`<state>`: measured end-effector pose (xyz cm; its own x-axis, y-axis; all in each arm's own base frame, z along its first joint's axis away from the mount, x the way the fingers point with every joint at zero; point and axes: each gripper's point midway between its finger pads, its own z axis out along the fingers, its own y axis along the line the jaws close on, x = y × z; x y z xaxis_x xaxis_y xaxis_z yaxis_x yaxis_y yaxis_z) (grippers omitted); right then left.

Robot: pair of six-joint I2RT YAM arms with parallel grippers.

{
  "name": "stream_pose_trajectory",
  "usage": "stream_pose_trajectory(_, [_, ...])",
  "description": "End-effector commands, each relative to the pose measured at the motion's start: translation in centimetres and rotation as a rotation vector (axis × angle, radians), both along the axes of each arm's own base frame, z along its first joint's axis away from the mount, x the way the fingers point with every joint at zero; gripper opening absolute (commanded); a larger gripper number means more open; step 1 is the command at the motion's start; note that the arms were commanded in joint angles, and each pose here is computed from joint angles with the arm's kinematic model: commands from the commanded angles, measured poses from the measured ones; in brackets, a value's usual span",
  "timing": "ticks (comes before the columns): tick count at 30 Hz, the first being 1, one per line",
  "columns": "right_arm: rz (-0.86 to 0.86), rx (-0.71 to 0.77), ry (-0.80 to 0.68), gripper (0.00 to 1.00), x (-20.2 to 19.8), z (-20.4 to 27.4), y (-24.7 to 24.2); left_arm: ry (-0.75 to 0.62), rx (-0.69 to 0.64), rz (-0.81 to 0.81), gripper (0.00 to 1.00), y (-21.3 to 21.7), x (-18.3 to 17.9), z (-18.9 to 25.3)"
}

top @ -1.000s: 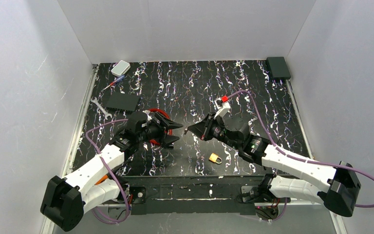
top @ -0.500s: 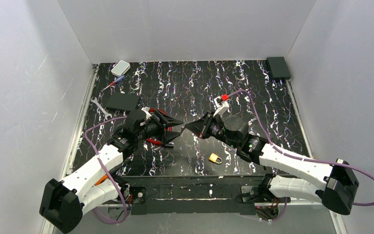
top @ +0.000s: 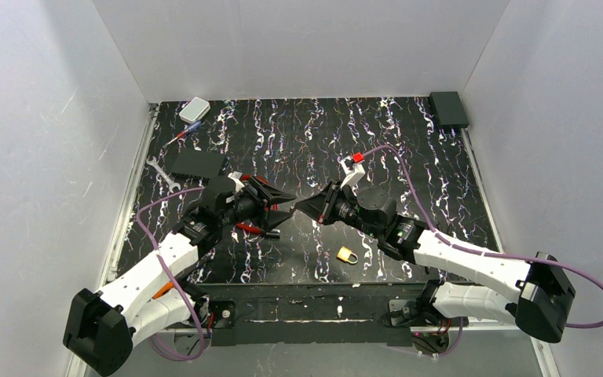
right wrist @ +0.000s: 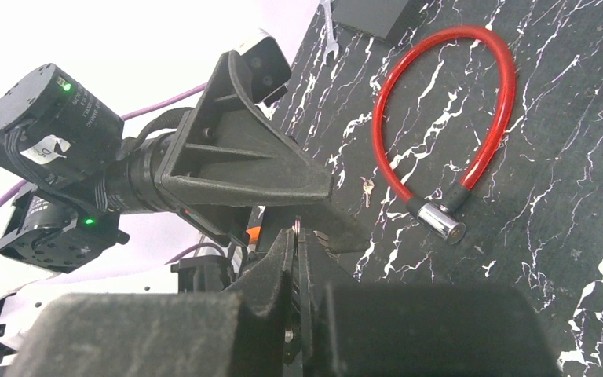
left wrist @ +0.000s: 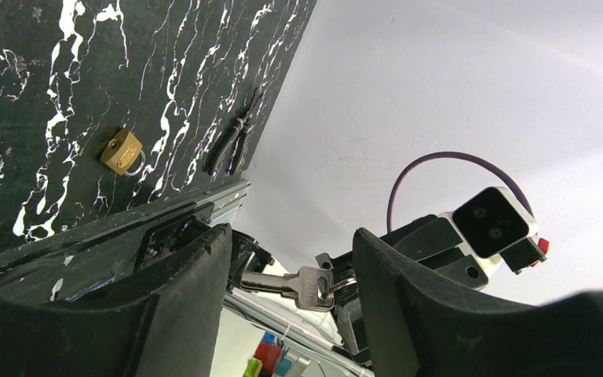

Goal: Unlock with the key

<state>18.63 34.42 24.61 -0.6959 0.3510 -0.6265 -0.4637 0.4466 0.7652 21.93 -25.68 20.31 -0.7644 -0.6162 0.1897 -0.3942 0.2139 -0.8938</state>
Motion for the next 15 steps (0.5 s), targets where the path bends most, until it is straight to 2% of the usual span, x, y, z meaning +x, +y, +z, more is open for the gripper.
stream_pose_trajectory(1, [0.011, 0.056, -0.032, 0.01, 0.1, 1.4, 0.6, -0.062, -0.034, 0.005, 0.56, -0.1, 0.2, 2.5])
stream_pose_trajectory(15, [0.025, 0.017, 0.002, 0.01, -0.1, -1.1, 0.8, -0.07, -0.038, 0.019, 0.54, 0.2, 0.1, 2.6])
